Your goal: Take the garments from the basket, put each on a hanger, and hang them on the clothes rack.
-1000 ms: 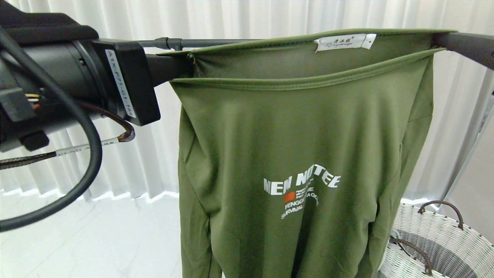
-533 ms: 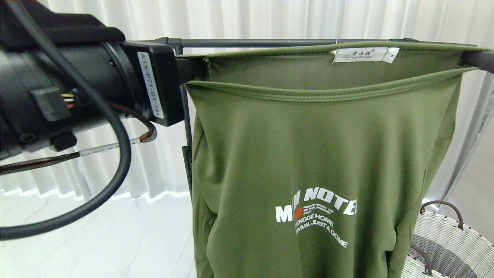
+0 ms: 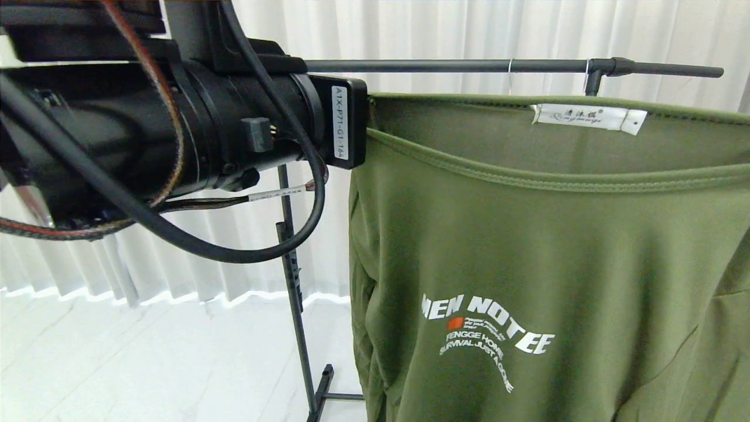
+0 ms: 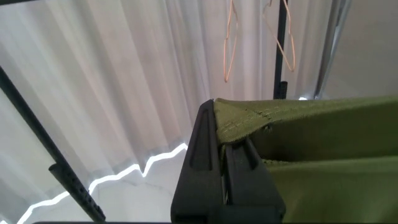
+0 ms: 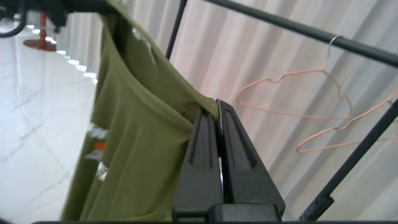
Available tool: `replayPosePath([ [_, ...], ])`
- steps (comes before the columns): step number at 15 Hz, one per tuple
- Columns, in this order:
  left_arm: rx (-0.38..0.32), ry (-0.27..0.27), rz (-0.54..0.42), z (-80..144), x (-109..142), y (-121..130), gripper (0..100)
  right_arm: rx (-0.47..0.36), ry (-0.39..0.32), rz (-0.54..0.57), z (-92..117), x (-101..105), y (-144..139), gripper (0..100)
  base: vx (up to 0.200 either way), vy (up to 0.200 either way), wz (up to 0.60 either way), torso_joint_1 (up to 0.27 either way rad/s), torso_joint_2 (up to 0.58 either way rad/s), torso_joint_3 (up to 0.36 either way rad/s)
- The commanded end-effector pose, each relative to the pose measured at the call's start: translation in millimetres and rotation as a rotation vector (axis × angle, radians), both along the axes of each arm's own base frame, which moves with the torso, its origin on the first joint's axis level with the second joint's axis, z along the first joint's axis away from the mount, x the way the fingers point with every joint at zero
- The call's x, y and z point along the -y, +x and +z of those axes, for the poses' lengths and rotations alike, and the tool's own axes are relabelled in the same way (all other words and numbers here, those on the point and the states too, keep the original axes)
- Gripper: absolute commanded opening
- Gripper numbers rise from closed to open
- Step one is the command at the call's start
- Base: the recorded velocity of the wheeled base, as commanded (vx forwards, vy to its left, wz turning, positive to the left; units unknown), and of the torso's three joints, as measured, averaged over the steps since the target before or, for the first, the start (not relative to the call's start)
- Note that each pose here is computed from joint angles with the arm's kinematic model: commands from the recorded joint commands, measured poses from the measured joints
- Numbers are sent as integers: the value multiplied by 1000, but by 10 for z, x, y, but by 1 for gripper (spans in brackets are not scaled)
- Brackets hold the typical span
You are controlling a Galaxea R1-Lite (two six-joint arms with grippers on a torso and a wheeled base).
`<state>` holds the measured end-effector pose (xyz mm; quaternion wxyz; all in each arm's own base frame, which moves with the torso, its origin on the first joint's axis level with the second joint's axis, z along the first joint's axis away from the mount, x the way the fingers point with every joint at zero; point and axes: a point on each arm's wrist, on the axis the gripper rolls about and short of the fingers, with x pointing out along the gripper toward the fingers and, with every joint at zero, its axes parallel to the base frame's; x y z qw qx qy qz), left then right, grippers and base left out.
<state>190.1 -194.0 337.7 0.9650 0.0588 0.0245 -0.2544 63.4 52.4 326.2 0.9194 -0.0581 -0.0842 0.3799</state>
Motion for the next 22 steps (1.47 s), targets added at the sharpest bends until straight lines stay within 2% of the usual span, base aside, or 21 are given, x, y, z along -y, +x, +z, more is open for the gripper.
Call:
replayPosePath([
  [1,-12,12,0,-47,51,47,0,-9,-8,16,-62,3,-23,0,0,0,0,0,0,0],
  [5,-16,17,2,-65,32,30,0,-11,-10,16,-62,-6,-13,0,0,0,0,0,0,0],
  [8,-44,-14,-6,-68,-90,-136,0,-26,-13,4,-17,-88,103,0,0,0,0,0,0,0],
  [10,-74,8,-8,-97,-265,-299,0,-43,-24,-6,44,-196,262,0,0,0,0,0,0,0],
  [12,-85,4,-6,-137,-411,-431,0,-46,-16,-33,107,-315,485,0,0,0,0,0,0,0],
  [15,-104,4,-77,-216,-407,-622,0,-18,10,-66,119,-457,796,0,0,0,0,0,0,0],
  [18,-122,20,-129,-296,-368,-725,0,-35,39,-64,119,-605,1026,0,0,0,0,0,0,0],
  [20,-123,25,-151,-305,-342,-758,0,-26,50,-69,143,-587,1006,0,0,0,0,0,0,0],
  [22,-120,22,-171,-288,-295,-771,0,-1,66,-75,210,-491,872,0,0,0,0,0,0,0],
])
